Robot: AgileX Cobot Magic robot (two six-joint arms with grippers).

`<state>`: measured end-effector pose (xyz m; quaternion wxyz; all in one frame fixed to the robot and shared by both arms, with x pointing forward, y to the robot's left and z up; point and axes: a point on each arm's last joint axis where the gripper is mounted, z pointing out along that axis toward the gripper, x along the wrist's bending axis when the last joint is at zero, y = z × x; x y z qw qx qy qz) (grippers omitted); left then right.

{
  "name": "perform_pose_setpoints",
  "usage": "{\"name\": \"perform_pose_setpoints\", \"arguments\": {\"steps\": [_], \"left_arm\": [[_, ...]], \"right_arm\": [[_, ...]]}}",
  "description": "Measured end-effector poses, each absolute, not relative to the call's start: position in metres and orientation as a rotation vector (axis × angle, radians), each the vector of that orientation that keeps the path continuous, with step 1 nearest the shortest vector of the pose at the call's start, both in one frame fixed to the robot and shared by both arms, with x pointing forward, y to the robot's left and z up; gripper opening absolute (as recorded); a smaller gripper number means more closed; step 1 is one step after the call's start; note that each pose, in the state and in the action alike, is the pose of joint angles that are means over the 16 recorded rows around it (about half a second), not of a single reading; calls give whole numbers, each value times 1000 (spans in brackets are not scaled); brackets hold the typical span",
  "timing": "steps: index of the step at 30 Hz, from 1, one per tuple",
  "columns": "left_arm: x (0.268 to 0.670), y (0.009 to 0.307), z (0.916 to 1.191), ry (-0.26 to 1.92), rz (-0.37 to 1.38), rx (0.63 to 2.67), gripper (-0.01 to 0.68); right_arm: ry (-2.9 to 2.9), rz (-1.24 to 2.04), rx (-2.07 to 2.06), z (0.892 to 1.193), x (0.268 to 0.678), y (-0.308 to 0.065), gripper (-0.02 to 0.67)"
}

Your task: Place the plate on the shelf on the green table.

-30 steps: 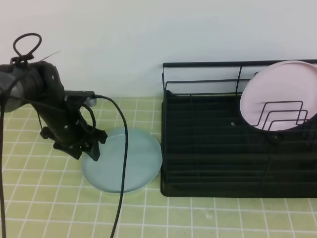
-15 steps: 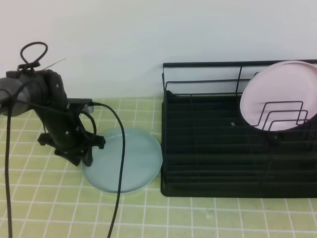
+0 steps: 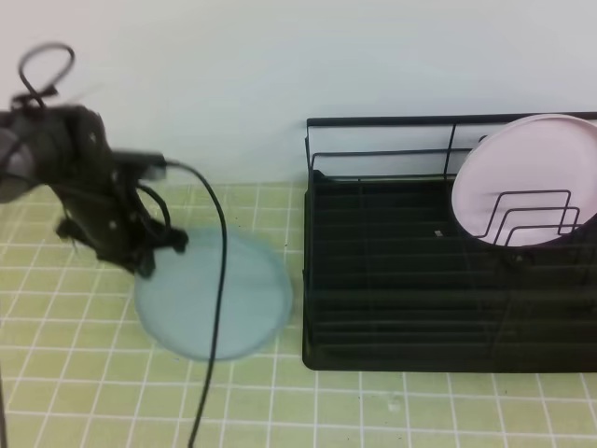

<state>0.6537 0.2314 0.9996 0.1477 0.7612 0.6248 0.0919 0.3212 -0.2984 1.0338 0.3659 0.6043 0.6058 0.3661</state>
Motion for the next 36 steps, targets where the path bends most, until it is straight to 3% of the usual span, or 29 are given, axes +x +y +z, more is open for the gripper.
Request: {"name": "perform_pose_setpoints", "arguments": {"steps": [12,18,24,28,36], "left_arm": [[609,221,1139,1444,594,1862,4],[568,182,1195,1164,580,1728,4],[526,128,1225,899,506,1668,3],[502,96,1233,774,460,1647,3],[469,56,1241,615,409,1611,3]], "right_arm": [[1548,1076,1600,1041,321,-291,-3],[1557,1323,1555,1065,319,-276,-3],[1512,1618,1398,1103,313,-263,19],[1439,1739,1285,1126,309,-260,90],[1254,1815,1252,1147,310,-267,326]]}}
